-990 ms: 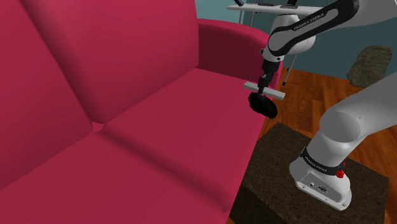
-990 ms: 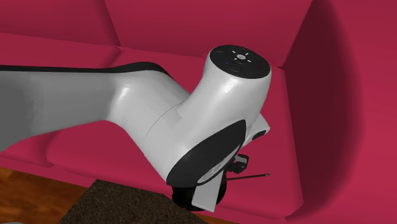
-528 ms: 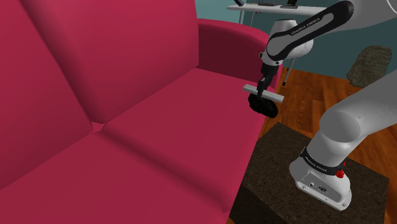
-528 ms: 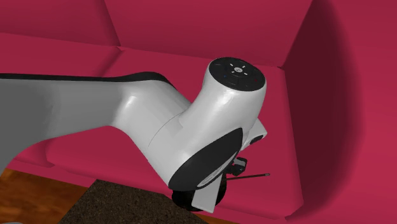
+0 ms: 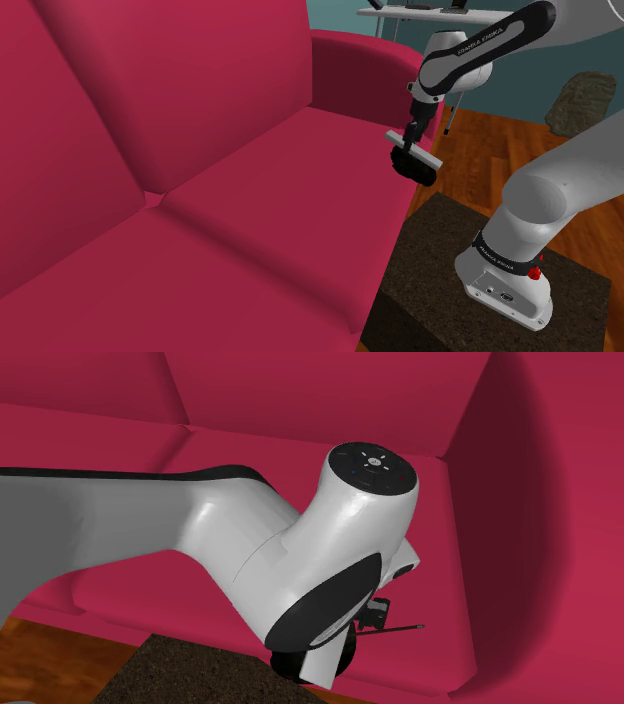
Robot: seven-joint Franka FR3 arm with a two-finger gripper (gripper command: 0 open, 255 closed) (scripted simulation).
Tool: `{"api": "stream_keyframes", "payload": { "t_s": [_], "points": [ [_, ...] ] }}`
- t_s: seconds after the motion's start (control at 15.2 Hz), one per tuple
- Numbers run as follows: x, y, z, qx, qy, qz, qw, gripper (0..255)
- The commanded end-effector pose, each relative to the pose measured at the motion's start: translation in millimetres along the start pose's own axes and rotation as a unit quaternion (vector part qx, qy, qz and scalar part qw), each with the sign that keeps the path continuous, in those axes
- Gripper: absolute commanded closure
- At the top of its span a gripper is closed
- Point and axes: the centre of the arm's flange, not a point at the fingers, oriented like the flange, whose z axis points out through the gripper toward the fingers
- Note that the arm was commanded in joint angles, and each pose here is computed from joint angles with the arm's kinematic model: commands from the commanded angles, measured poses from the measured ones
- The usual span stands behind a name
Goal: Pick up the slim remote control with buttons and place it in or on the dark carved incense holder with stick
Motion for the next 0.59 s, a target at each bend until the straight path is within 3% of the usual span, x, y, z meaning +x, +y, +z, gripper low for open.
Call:
{"api": "stream_keyframes", "payload": {
  "t_s": [0.0,0.26,0.53],
  "points": [
    [0.0,0.0,0.0,0.000,0.000,0.000,1.0000,0],
    [0.0,0.0,-50.0,0.000,0.000,0.000,1.0000,0],
    [0.0,0.0,-50.0,0.000,0.000,0.000,1.0000,0]
  ]
}}
